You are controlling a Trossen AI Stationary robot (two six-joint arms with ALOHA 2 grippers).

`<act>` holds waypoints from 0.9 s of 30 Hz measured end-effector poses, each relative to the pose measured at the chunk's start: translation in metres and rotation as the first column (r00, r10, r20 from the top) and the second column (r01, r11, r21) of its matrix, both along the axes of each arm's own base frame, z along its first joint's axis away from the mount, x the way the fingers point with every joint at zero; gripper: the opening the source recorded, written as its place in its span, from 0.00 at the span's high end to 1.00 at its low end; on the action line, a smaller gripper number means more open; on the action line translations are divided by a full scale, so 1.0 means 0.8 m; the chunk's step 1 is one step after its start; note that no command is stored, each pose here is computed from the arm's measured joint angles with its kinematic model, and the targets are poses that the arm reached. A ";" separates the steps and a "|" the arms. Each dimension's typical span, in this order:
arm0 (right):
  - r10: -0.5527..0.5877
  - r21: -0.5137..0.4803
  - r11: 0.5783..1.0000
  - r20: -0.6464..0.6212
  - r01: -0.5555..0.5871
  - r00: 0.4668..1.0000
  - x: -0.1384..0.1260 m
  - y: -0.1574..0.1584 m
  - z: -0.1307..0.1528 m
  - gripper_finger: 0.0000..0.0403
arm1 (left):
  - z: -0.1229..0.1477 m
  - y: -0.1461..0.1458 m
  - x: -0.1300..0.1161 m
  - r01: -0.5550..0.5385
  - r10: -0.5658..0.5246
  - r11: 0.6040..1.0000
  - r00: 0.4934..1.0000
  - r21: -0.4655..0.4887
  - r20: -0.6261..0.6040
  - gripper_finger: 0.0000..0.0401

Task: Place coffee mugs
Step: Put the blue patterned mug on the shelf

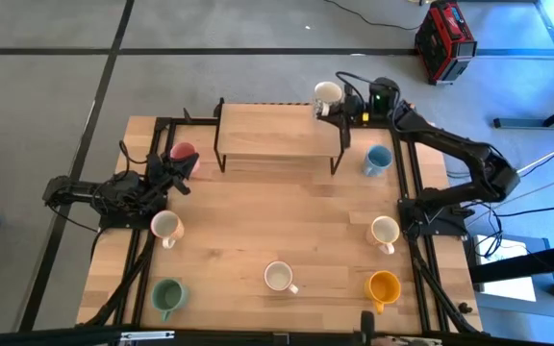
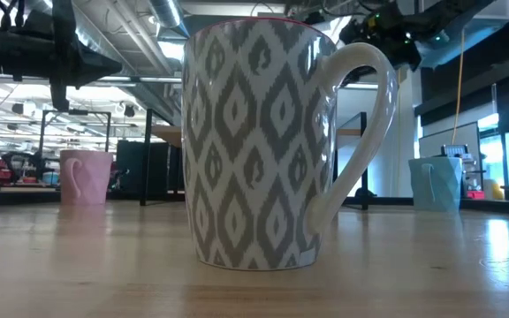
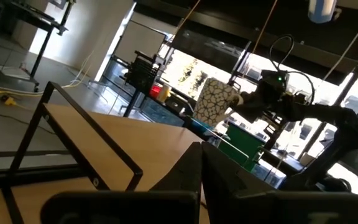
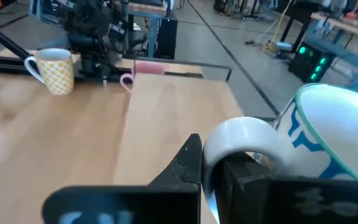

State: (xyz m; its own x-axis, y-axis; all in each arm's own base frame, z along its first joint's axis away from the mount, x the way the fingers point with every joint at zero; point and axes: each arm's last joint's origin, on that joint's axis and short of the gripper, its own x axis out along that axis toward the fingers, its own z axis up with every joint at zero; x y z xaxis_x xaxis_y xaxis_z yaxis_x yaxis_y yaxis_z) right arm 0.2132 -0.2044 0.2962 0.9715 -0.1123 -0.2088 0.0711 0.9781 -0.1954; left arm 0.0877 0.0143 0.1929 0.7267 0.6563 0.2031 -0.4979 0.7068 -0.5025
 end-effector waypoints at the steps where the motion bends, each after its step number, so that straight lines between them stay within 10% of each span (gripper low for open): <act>1: -0.006 -0.005 1.000 -0.007 0.006 1.000 0.001 -0.006 -0.001 1.00 | 0.000 0.000 0.000 -0.014 0.014 1.000 1.000 -0.004 -0.003 1.00; 27: 0.035 0.033 0.999 -0.136 -0.030 0.990 0.000 -0.034 -0.043 0.97 | -0.003 0.002 -0.001 -0.067 0.066 0.998 0.997 -0.017 -0.026 1.00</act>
State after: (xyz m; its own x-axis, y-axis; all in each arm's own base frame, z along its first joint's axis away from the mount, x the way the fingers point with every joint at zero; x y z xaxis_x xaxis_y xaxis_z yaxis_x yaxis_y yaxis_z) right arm 0.2129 -0.2320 0.2616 0.9367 -0.0726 -0.3425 0.0140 0.9852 -0.1706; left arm 0.0870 0.0158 0.1905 0.6859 0.7067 0.1735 -0.5562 0.6629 -0.5013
